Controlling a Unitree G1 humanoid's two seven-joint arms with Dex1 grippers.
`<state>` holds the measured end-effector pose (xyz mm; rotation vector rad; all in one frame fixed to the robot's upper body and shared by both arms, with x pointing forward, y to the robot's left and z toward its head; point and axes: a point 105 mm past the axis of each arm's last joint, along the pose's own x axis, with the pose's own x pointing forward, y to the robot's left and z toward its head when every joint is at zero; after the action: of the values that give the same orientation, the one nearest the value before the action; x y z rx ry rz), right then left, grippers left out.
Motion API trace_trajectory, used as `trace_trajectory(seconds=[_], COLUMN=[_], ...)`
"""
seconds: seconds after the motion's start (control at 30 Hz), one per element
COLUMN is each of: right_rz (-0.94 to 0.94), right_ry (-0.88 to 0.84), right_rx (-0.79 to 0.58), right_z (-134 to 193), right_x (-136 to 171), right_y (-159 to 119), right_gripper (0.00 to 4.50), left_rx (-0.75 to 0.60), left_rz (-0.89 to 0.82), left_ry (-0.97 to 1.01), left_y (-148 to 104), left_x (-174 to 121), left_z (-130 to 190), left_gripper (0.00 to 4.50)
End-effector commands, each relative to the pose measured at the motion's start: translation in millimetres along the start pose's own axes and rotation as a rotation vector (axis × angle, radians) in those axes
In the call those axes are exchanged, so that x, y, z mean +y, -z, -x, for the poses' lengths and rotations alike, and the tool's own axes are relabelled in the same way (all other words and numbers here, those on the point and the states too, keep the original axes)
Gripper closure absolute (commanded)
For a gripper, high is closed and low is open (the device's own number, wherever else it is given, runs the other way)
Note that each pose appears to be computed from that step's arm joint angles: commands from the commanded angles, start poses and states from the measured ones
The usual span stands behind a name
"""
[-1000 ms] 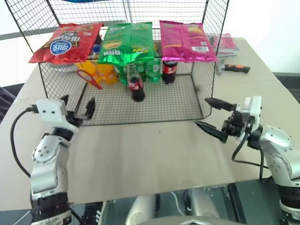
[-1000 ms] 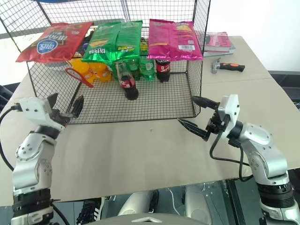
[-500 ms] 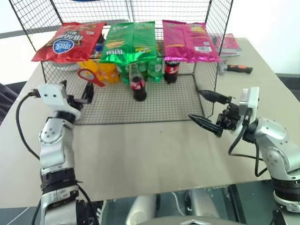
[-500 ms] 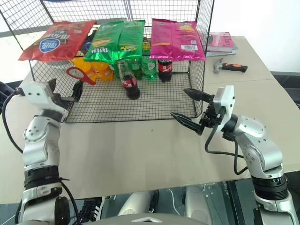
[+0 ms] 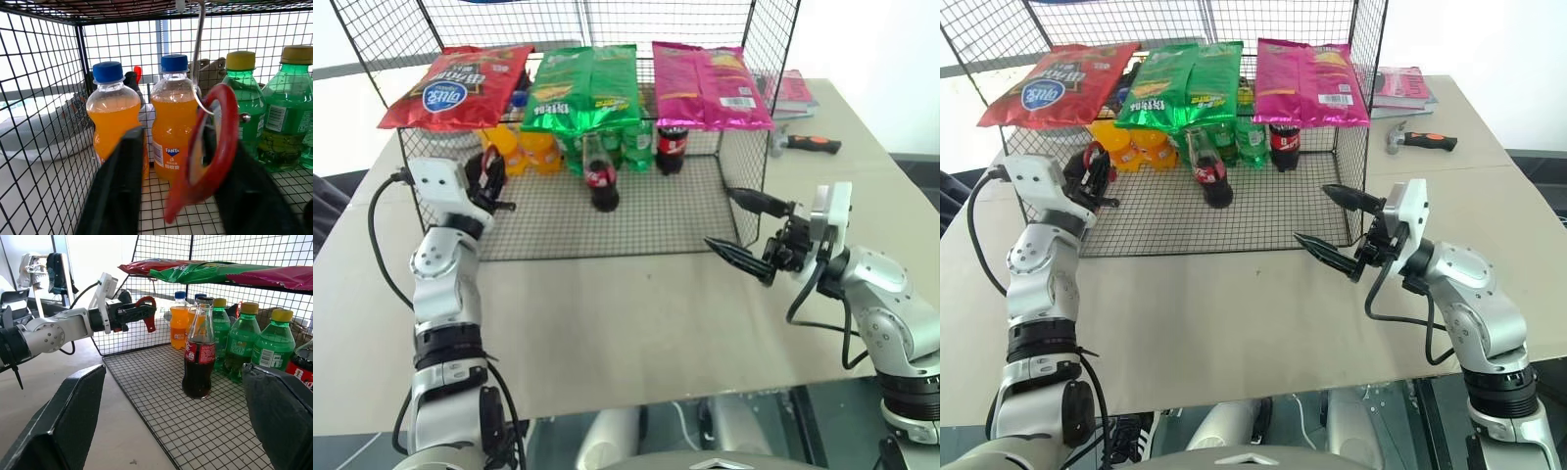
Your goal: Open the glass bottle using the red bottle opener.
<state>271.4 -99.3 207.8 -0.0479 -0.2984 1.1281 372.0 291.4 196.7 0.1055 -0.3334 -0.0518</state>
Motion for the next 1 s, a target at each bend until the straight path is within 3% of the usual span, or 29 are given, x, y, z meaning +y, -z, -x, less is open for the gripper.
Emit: trace_trajectory(seconds=[0.03,0.2,0.43,0.57,0.8,1.0], right_rz=[0.034,0.031,0.031,0.032,0.04,0.043], right_ry=[-0.001,-0.003,-0.014,-0.019,-0.021,-0.016], right_rx=[-0.025,-0.025,-0.024,-0.024,-0.024,-0.027], right_z=[0,-1,-4,-5,-7,-8], right_x=[2,2,2,2,1,1], right_y=[-8,-6,-4,-4,-4,-4], right_gripper=[0.0,0.0,0.0,0.0,0.0,0.0], left_rx=[-0.051,-0.094,-0.143,-0.152,-0.07,-0.099], left_rz=[-0.015,0.032,0.239,0.485,0.762,1.019], left_ry=[0.015,0.032,0.063,0.095,0.224,0.311], left_y=[-13,-26,-42,-45,-38,-50], left_x=[-1,-4,-13,-19,-41,-50], left_z=[1,6,10,14,21,26], left_gripper=[4.46,4.46,4.46,4.46,4.46,4.46])
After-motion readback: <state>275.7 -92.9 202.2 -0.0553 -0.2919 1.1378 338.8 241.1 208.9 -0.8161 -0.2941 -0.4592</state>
